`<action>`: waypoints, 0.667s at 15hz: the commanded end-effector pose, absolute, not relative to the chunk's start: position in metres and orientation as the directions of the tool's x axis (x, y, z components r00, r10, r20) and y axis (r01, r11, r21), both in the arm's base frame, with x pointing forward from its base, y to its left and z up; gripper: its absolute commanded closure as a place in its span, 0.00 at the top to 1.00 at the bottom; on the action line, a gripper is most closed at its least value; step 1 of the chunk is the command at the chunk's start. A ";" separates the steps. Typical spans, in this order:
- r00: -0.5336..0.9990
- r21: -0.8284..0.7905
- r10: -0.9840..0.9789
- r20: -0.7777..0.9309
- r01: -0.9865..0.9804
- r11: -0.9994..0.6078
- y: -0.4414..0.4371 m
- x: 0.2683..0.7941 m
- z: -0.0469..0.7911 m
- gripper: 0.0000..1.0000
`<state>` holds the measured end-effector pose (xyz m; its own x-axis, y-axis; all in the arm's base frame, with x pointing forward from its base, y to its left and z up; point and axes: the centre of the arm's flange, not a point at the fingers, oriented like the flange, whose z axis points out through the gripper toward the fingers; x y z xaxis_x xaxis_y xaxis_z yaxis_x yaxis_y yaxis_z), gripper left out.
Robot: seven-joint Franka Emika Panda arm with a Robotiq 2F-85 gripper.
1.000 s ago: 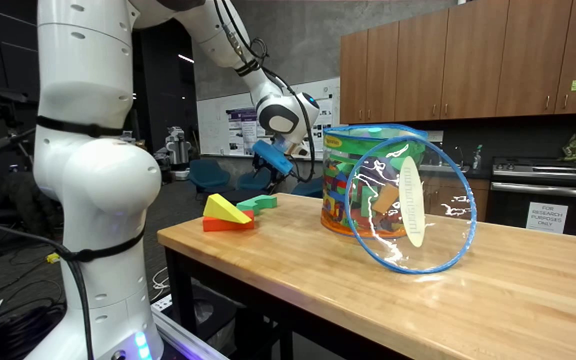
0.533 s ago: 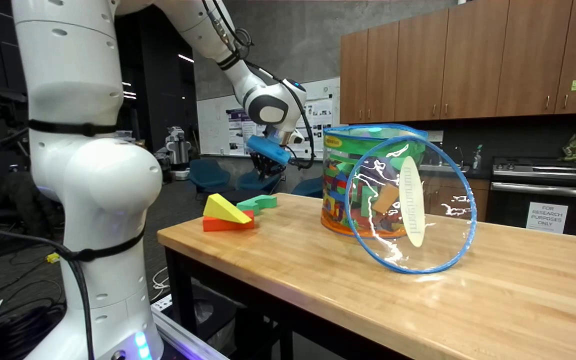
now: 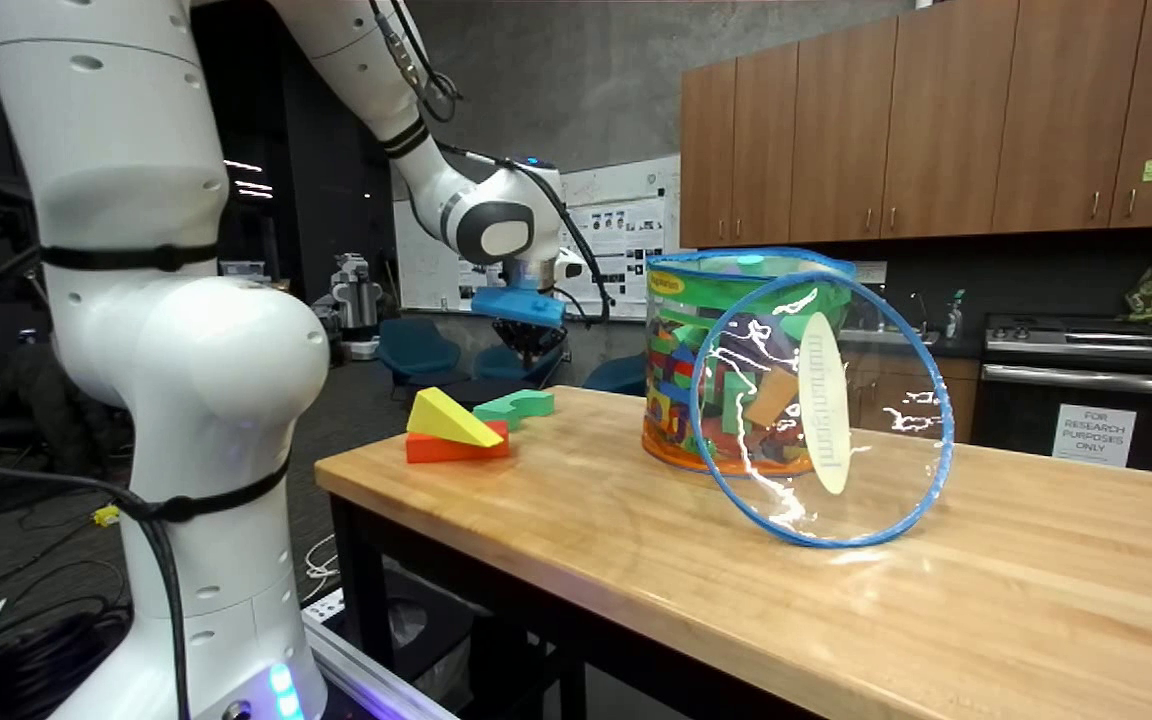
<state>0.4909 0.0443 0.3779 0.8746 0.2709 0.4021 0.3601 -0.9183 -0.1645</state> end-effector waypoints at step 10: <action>0.881 0.032 0.445 0.160 0.445 -0.895 0.088 0.428 0.401 0.00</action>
